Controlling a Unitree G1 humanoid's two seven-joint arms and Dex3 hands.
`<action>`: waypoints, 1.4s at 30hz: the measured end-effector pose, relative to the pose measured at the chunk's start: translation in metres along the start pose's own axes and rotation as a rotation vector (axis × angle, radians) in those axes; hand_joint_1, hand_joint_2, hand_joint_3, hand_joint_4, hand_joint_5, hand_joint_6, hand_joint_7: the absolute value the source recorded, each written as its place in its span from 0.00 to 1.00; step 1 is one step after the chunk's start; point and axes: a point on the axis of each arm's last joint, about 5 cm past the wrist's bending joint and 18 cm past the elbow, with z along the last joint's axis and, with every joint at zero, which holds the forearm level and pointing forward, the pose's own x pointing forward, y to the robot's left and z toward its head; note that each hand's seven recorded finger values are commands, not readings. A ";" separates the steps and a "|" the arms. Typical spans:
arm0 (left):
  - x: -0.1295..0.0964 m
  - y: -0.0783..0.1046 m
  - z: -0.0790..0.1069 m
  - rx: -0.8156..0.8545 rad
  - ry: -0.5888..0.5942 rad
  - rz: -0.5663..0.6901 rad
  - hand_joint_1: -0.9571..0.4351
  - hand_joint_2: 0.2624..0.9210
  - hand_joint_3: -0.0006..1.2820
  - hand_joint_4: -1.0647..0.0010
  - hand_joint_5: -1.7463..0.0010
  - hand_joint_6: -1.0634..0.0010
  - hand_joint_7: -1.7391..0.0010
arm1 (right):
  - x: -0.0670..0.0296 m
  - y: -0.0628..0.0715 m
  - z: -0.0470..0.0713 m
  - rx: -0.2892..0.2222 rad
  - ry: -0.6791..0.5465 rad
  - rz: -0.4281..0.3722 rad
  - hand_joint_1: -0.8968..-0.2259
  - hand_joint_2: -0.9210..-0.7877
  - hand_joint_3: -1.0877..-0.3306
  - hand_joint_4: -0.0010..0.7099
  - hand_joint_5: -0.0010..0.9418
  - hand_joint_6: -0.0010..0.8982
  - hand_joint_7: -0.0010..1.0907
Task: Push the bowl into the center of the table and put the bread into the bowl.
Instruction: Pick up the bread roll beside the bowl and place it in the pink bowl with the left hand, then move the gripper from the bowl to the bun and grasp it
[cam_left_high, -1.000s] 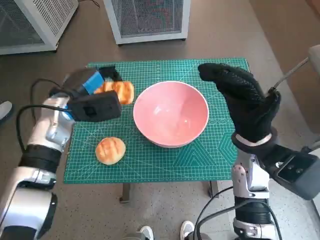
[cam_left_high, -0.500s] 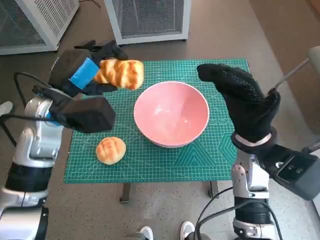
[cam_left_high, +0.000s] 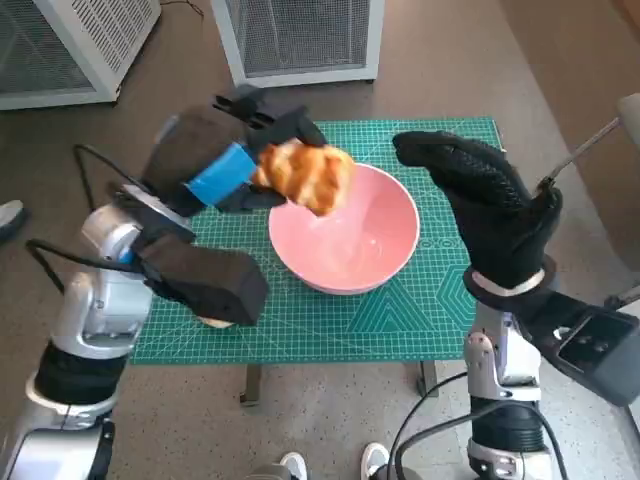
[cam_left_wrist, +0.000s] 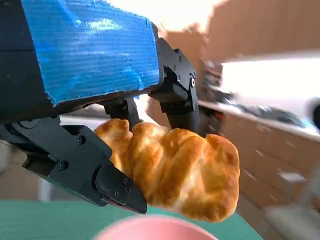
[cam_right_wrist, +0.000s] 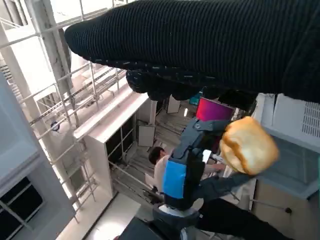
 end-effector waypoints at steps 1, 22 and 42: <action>0.001 -0.003 0.000 -0.007 -0.009 -0.010 0.69 1.00 0.13 0.46 0.23 0.51 0.30 | -0.0003 0.000 0.000 0.000 0.001 0.000 0.78 0.00 0.74 0.73 0.03 0.05 0.78; 0.011 -0.035 -0.004 -0.002 -0.032 -0.192 0.51 0.92 0.01 0.76 1.00 0.73 0.88 | -0.0038 0.000 0.002 -0.001 0.009 -0.017 0.79 0.00 0.75 0.73 0.03 0.09 0.76; -0.012 -0.004 -0.004 -0.023 0.006 -0.169 0.48 0.90 0.00 0.80 1.00 0.72 0.92 | -0.0067 0.003 0.000 0.011 0.016 -0.023 0.79 0.00 0.75 0.73 0.03 0.10 0.74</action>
